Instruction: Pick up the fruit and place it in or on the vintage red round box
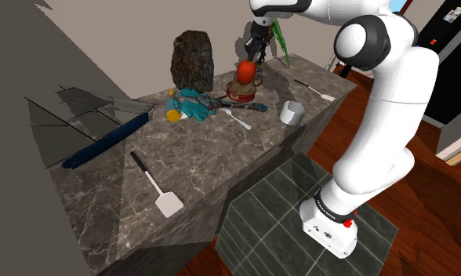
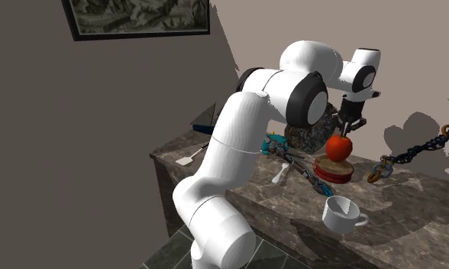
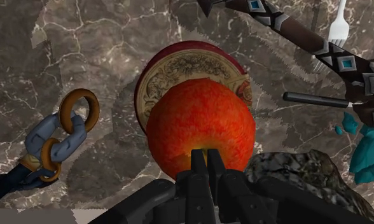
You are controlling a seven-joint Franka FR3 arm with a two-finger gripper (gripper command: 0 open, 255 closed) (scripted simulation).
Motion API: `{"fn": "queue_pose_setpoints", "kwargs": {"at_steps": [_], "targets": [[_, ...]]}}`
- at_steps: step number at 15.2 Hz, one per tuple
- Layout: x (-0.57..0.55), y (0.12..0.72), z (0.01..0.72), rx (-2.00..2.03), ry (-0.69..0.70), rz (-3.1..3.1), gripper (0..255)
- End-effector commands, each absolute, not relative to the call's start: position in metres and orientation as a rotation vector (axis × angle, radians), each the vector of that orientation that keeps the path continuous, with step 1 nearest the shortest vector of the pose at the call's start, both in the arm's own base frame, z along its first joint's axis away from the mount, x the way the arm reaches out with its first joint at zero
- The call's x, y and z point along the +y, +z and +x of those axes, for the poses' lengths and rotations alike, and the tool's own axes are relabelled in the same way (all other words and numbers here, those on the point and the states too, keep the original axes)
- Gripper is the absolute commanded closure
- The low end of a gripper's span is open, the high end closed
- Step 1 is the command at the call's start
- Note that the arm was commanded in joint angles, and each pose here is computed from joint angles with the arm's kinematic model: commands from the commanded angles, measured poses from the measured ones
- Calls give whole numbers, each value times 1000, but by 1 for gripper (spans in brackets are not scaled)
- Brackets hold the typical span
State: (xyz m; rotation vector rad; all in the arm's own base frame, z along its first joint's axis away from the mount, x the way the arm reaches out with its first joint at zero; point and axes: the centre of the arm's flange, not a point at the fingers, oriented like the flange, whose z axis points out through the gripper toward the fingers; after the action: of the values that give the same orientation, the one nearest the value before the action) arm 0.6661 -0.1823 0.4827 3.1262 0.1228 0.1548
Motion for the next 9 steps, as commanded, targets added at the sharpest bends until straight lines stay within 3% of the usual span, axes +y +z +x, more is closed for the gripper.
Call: {"fn": "queue_pose_setpoints", "kwargs": {"at_steps": [1, 9], "targets": [[-182, 472, 667, 123, 156, 3126, 255], [-182, 460, 667, 123, 156, 3126, 255]]}}
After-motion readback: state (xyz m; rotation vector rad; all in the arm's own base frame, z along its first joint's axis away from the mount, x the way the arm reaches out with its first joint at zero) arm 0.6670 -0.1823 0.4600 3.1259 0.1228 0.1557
